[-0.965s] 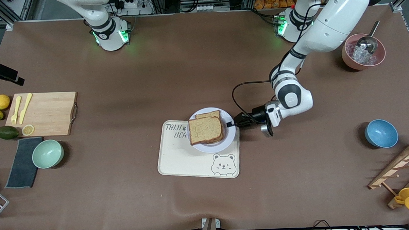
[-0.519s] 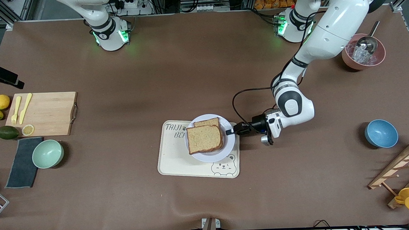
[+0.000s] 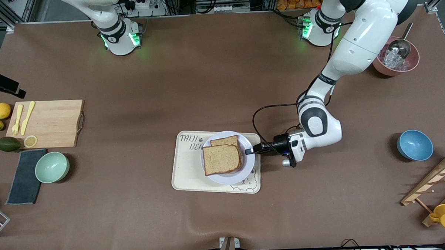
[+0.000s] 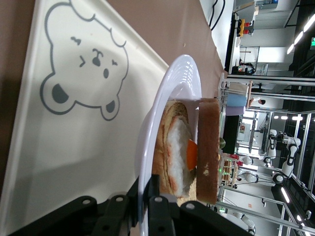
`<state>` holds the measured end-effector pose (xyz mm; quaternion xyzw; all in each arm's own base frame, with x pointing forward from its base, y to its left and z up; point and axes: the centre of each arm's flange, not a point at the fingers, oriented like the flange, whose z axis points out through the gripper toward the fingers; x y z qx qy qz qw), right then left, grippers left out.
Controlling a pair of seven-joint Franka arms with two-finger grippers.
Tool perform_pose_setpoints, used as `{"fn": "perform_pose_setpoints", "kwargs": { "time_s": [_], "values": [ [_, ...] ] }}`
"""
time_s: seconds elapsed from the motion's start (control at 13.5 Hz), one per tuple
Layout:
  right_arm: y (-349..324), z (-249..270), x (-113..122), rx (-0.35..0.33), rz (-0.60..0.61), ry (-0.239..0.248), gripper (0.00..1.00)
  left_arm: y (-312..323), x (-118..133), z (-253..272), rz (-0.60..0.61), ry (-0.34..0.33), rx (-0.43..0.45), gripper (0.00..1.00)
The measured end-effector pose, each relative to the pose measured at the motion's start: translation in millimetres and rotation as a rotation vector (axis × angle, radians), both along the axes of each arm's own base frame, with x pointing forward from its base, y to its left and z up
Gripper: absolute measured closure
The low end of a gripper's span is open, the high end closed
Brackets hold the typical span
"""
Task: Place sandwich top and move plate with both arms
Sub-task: 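Slide the white plate with the left gripper onto the bear tray, then open the left gripper and pull it back from the plate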
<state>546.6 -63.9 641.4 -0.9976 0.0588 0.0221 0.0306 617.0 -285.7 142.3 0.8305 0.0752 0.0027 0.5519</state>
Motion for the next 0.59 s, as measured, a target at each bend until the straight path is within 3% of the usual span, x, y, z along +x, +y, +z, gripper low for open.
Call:
{"fn": "perform_pose_setpoints", "kwargs": {
  "time_s": [0.59],
  "values": [
    [-1.1,0.0,-0.1,-0.001,-0.002,0.0,0.0,-30.5,-4.2,-32.7,-0.029,0.021,-0.012,0.93]
  ]
}}
